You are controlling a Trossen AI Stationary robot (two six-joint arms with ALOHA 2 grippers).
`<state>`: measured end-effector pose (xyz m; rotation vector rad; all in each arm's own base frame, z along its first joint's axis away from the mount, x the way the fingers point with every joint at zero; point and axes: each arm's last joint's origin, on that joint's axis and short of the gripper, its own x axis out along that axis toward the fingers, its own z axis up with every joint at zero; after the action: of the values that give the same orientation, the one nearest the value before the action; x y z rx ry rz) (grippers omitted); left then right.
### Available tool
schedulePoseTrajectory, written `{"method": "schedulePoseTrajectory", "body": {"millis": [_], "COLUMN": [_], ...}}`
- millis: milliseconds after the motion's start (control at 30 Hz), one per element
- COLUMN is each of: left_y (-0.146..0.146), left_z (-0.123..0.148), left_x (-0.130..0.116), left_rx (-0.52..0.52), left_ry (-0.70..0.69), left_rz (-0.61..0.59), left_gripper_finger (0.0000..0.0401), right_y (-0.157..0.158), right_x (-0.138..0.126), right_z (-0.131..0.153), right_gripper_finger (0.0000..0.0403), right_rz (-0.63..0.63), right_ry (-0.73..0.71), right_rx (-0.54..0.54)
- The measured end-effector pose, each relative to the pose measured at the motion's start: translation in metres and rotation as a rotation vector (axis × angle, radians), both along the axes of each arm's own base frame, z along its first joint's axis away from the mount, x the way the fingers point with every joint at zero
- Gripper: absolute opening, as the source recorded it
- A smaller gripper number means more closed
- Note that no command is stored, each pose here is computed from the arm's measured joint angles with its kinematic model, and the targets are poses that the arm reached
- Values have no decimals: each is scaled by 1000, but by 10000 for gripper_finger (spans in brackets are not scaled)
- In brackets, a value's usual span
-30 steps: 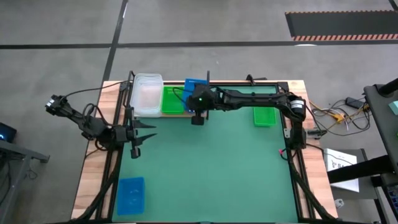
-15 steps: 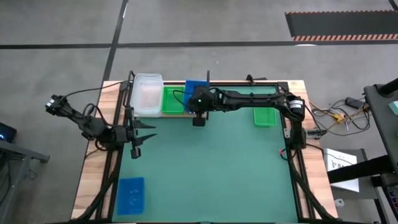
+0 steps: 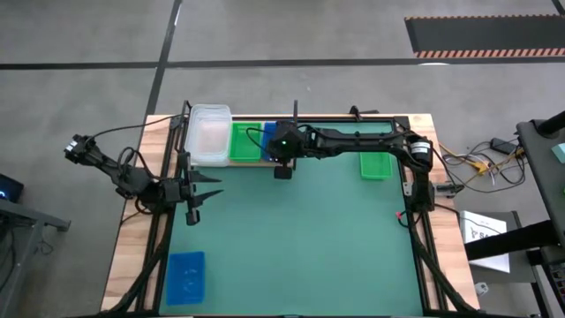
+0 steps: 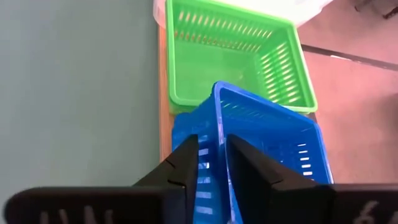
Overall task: Stack baskets on shelf by color
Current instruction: Stack the right blue bin on top of the other blue bin on the shelf
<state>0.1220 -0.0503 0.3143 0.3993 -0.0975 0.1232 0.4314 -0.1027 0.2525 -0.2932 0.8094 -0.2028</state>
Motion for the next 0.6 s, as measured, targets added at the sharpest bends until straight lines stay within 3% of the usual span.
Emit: {"method": "schedulePoseTrajectory", "body": {"millis": [200, 500, 600], "left_y": [0, 0, 0], "left_z": [0, 0, 0], "left_x": [0, 0, 0], "left_rx": [0, 0, 0], "left_ry": [0, 0, 0], "left_rz": [0, 0, 0], "left_gripper_finger": [96, 96, 96], "right_y": [-1, -1, 1], "right_x": [1, 3, 4], "right_z": [2, -2, -7], "right_gripper_finger": [93, 17, 11], "right_rz": [-5, 17, 35], "right_ry": [-16, 15, 31], "right_rx": [-26, -90, -101]}}
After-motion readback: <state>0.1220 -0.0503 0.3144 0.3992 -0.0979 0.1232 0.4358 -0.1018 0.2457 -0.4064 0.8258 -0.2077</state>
